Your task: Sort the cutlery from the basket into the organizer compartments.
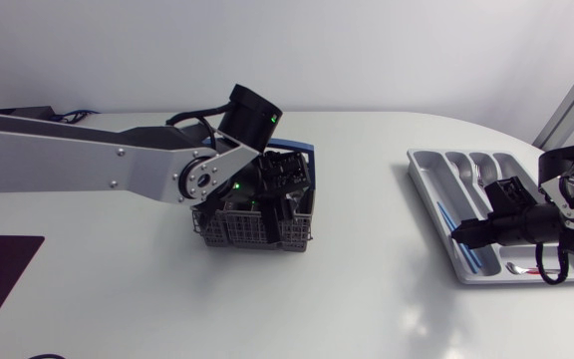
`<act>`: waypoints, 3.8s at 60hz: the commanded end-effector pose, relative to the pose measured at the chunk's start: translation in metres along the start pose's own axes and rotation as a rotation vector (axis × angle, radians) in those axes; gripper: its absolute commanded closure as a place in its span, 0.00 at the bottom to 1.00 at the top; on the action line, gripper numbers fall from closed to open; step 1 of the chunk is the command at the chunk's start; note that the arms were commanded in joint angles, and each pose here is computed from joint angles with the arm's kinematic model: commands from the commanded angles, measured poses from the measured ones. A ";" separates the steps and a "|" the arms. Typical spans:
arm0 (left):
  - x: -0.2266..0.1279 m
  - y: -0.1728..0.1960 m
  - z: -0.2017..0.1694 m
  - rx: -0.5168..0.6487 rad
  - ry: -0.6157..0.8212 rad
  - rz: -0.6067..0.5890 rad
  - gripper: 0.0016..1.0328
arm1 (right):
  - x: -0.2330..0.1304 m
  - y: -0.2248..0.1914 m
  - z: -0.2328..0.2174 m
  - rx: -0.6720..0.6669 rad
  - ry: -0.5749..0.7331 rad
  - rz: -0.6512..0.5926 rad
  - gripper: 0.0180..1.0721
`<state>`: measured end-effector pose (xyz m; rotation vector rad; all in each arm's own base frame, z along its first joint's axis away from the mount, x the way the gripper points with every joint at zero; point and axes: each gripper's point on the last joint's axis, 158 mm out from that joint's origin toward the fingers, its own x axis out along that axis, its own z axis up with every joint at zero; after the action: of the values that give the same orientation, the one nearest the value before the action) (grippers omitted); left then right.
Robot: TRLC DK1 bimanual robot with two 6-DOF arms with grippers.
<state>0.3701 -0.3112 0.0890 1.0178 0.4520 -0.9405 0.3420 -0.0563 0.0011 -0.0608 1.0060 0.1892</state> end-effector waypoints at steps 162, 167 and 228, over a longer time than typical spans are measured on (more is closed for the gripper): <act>-0.002 0.023 0.019 0.036 -0.059 0.064 0.64 | 0.002 0.007 -0.006 -0.030 0.005 0.008 0.51; -0.001 0.023 0.019 0.044 -0.061 0.067 0.64 | 0.002 0.007 -0.006 -0.030 0.005 0.008 0.51; 0.030 -0.009 0.000 0.133 0.076 0.118 0.64 | 0.003 0.008 -0.009 -0.029 0.006 0.009 0.51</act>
<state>0.3849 -0.3317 0.0882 1.1385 0.3536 -0.8233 0.3439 -0.0548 0.0019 -0.0734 0.9904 0.1935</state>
